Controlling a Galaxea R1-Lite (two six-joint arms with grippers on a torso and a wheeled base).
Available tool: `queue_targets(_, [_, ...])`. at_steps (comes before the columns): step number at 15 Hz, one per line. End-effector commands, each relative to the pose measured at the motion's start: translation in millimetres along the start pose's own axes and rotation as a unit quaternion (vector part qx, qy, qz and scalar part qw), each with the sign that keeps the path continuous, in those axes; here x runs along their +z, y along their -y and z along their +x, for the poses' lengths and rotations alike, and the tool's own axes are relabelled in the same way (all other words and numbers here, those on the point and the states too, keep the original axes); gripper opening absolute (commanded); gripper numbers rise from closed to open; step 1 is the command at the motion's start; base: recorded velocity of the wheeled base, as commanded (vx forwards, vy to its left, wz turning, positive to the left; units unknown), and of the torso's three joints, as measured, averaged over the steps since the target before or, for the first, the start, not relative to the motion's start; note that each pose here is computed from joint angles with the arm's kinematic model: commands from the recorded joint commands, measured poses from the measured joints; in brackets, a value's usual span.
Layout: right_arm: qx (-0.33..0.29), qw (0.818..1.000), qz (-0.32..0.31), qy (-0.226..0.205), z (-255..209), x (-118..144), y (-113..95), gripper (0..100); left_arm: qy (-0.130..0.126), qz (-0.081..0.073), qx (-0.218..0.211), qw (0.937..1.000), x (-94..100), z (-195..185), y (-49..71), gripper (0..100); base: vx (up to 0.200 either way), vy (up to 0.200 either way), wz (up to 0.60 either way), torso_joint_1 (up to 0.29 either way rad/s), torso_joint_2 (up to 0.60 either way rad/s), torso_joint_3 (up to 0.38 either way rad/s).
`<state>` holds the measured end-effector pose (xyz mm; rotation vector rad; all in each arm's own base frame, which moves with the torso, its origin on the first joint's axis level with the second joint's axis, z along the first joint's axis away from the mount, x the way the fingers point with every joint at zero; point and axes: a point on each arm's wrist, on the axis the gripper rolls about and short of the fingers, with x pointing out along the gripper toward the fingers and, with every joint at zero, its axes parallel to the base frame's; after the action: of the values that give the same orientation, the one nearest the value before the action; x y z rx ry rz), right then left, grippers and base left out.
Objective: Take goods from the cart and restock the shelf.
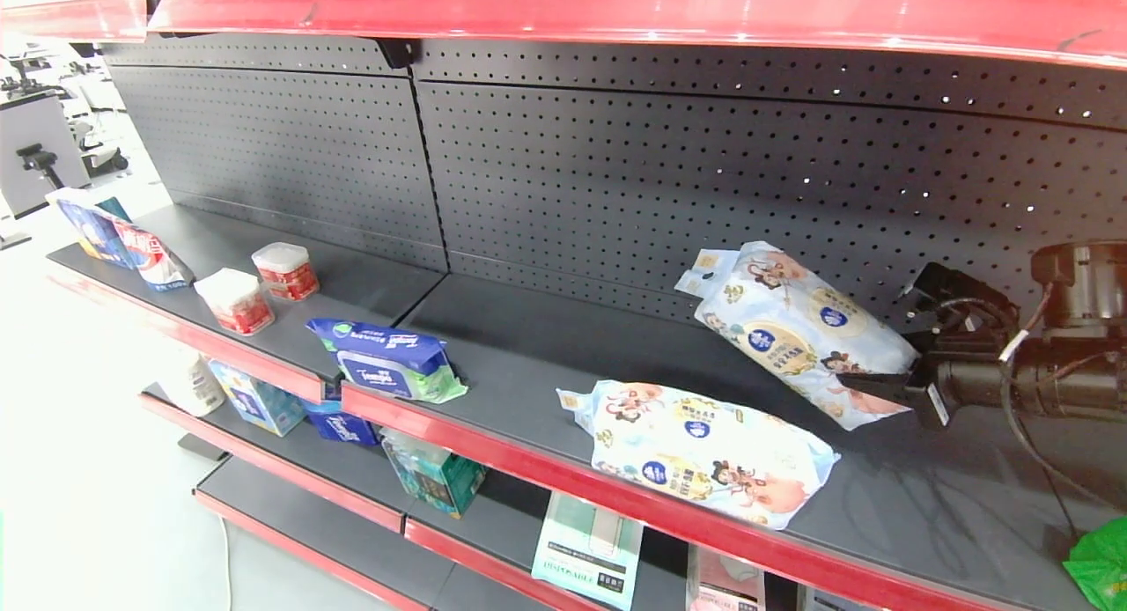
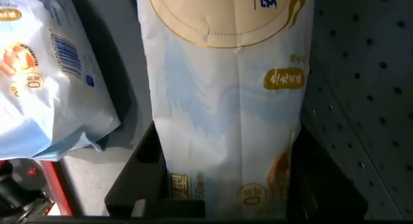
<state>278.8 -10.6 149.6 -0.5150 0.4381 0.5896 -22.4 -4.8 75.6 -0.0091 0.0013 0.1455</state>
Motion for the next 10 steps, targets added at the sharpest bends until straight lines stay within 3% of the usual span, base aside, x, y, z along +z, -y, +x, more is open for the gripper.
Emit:
queue_targets(1, [0.016, 1.0, 0.001, -0.009, 13, -8, 4, 0, 0.0, 0.0, 0.0, 1.0, 0.0, 0, 0.0, 100, 0.0, 0.0, 0.0, 0.0, 0.0, 0.0])
queue_targets(5, [0.042, 0.997, -0.067, -0.026, 39, -20, 7, 0, 0.0, 0.0, 0.0, 1.0, 0.0, 0, 0.0, 100, 0.0, 0.0, 0.0, 0.0, 0.0, 0.0])
queue_targets(10, [0.062, 0.995, -0.079, -0.023, 53, -13, -1, 0, 0.0, 0.0, 0.0, 1.0, 0.0, 0, 0.0, 100, 0.0, 0.0, 0.0, 0.0, 0.0, 0.0])
